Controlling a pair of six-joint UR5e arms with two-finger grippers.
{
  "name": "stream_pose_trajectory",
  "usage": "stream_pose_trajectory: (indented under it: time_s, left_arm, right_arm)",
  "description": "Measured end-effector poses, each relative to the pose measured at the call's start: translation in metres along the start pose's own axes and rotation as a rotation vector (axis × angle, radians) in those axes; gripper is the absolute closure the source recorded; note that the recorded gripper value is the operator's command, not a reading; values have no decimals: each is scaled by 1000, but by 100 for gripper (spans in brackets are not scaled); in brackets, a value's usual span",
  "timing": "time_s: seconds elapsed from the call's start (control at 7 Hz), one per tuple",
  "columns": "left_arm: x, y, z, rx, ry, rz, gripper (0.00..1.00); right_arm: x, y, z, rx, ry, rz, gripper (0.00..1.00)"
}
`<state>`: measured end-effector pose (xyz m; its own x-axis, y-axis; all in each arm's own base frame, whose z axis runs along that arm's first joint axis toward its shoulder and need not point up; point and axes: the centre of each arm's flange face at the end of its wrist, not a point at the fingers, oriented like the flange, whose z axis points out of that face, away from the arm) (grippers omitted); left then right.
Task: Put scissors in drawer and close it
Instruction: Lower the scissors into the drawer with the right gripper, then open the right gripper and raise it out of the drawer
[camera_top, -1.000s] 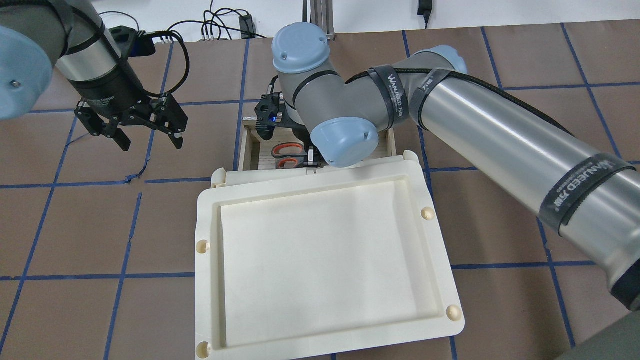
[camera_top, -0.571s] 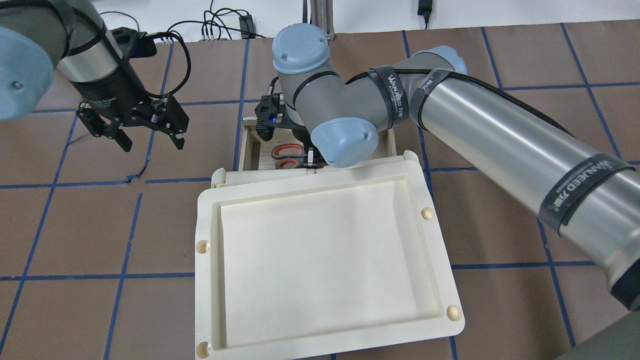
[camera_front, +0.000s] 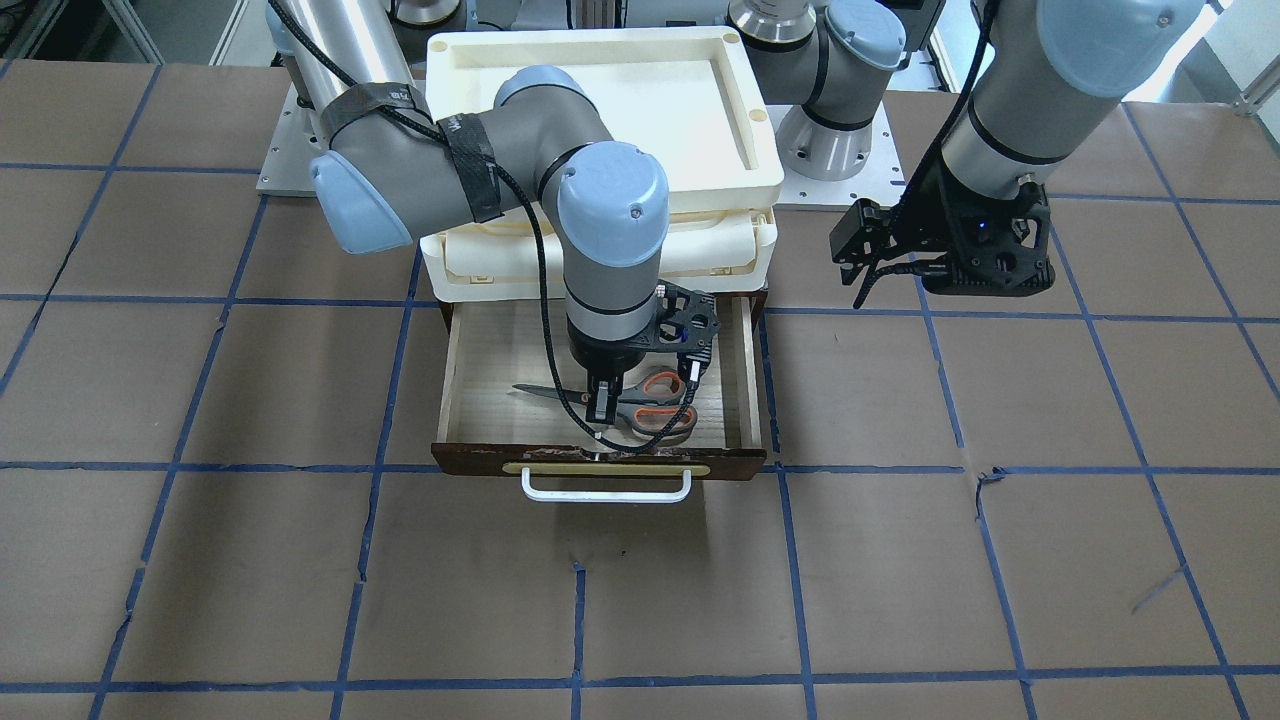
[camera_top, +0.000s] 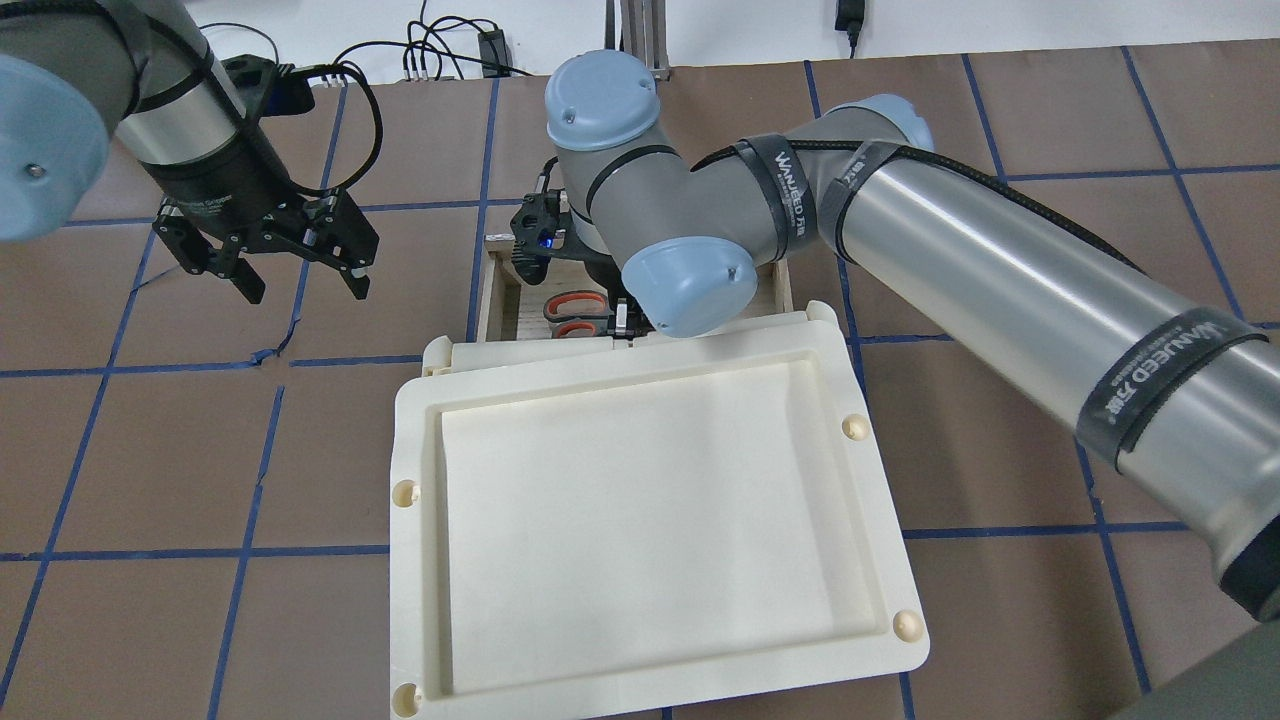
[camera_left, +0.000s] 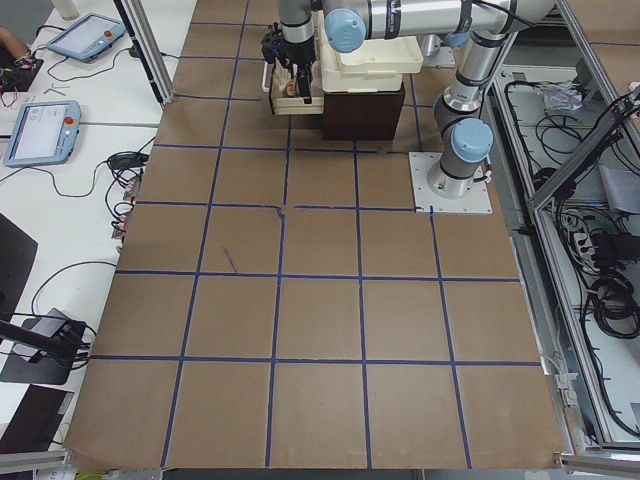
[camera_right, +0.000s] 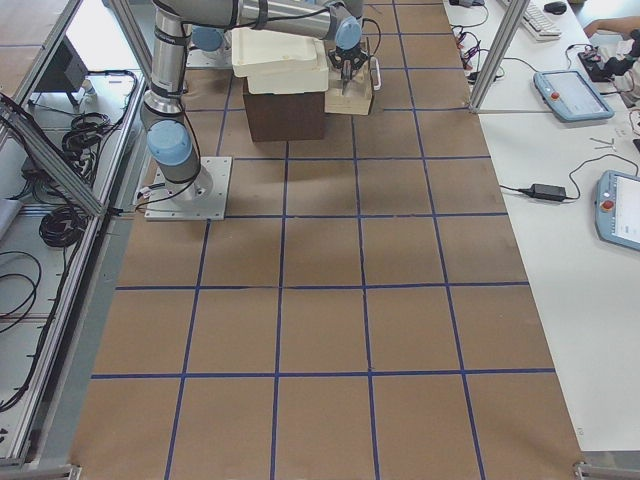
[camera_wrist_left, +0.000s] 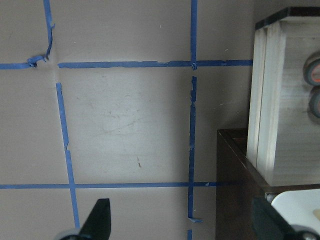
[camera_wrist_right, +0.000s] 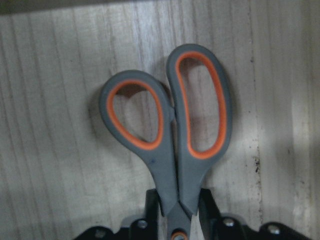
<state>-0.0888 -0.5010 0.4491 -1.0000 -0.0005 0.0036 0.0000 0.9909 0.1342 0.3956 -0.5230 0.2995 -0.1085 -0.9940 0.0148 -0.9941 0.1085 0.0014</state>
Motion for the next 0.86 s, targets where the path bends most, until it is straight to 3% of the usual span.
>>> stream_pose_trajectory:
  time_s: [0.14,0.43,0.71,0.86]
  left_arm:
    - [0,0,0,0,0,0,0]
    - [0,0,0,0,0,1,0]
    - [-1,0,0,1,1,1,0]
    - [-5,-1,-1,4,6,1,0]
  right_arm:
    - [0,0,0,2,-1,0,16]
    - [3,0,-6,10,9,3,16]
    - [20,17,-50,45,71,50,15]
    - [33,45,-80,66,90,131,12]
